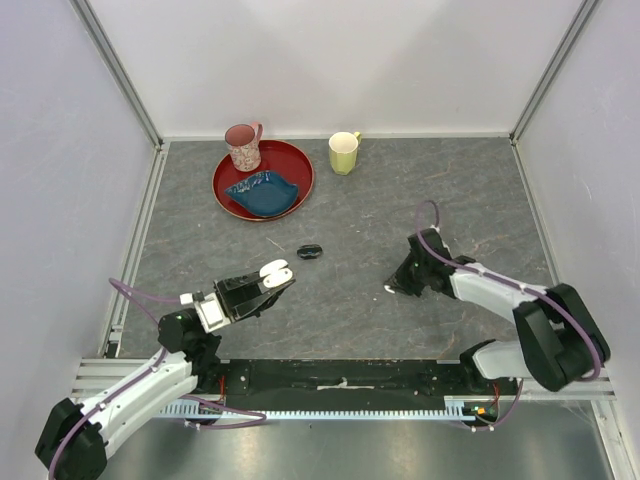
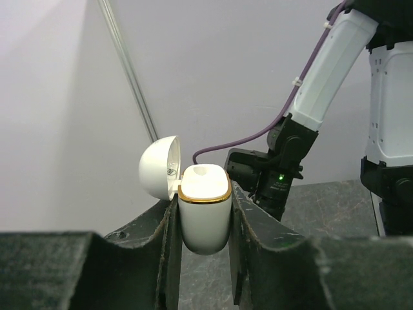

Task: Insert the wireless bluetooth earbuds into the charging case
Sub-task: Move the earbud to the center of the board.

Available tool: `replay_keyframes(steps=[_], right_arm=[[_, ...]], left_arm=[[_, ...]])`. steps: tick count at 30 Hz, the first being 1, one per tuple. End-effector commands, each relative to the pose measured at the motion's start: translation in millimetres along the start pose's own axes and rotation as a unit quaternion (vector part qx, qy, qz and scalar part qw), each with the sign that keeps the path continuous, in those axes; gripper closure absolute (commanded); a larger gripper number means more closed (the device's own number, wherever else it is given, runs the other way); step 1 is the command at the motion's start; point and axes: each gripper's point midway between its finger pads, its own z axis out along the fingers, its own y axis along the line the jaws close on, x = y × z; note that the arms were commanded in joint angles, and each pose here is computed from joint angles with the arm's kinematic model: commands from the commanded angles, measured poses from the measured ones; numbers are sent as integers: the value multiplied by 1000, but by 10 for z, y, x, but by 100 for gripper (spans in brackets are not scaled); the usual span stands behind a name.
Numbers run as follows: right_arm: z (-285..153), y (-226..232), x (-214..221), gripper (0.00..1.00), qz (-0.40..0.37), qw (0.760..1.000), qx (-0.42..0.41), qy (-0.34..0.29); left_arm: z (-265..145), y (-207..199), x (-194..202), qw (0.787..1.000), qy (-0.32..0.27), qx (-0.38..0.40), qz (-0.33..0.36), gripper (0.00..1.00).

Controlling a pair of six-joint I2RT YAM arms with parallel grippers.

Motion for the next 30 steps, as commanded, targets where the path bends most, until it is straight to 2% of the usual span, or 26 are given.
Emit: replay_keyframes(steps=[1,5,10,15,20,30], right_arm=[[91,556,-245,83,22,997,-50,-47],[272,700,-316,83,38,996,-52,-58],[399,745,-315,77,14,997,-45,-54],[428,691,-316,58,-26,998,-34,-54],[397,656,-323,49,-60,996,-27,-55],[363,632,-306,46,-148,988,-11,-41]], left_arm=[[-81,21,56,1000,4,-14,22,98],[-89,34,43,999,5,-18,26,98],[-97,40,52,999,9,-20,26,98],[-101,48,63,999,13,-22,27,98],[-93,54,92,999,18,-22,25,98],[-78,52,99,999,21,-19,24,98]])
